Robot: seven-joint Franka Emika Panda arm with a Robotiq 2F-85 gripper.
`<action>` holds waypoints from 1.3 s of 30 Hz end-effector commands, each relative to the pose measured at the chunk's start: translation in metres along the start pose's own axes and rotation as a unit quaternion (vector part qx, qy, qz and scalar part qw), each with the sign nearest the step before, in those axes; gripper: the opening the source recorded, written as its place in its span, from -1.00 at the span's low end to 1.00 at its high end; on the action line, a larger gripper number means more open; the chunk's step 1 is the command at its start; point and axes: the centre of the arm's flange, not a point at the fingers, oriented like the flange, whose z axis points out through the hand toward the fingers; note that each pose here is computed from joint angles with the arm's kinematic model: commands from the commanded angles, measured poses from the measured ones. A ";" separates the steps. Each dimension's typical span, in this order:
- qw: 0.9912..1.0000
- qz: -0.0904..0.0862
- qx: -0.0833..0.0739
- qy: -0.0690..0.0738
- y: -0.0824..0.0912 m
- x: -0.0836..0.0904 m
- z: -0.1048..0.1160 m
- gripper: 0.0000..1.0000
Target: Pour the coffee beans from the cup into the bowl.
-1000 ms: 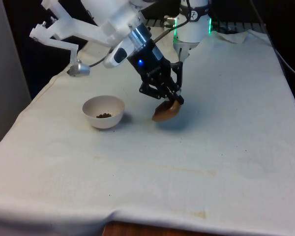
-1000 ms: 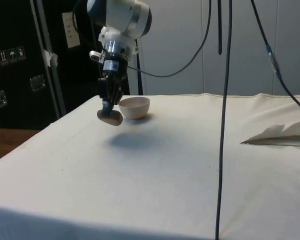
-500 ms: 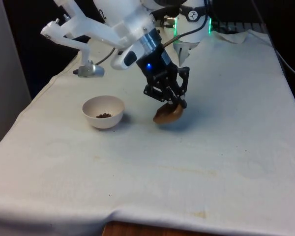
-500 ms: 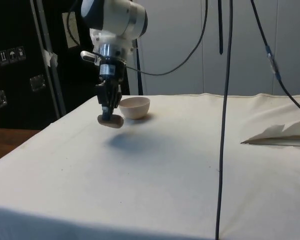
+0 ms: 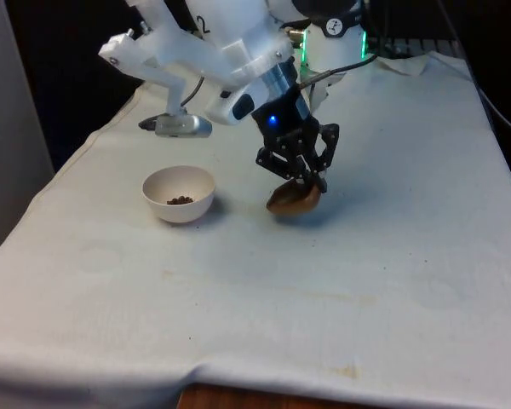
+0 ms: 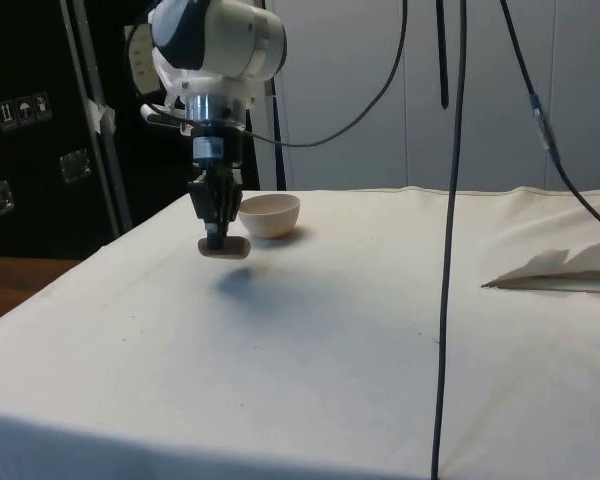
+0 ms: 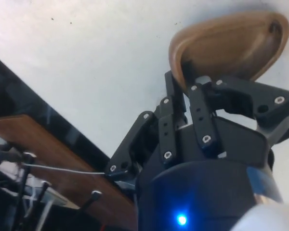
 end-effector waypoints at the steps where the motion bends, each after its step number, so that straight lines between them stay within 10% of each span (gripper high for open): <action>1: 1.000 0.004 -0.012 -0.001 -0.004 0.000 0.002 -0.97; 13: 0.999 0.005 -0.042 -0.026 -0.019 0.004 0.009 -0.97; 23: 0.997 -0.004 -0.074 -0.018 -0.029 0.008 0.017 -0.97; 33: 0.994 -0.023 -0.105 0.003 -0.039 0.011 0.026 -0.97; 39: 0.990 -0.030 -0.135 0.011 -0.046 0.007 0.031 -0.97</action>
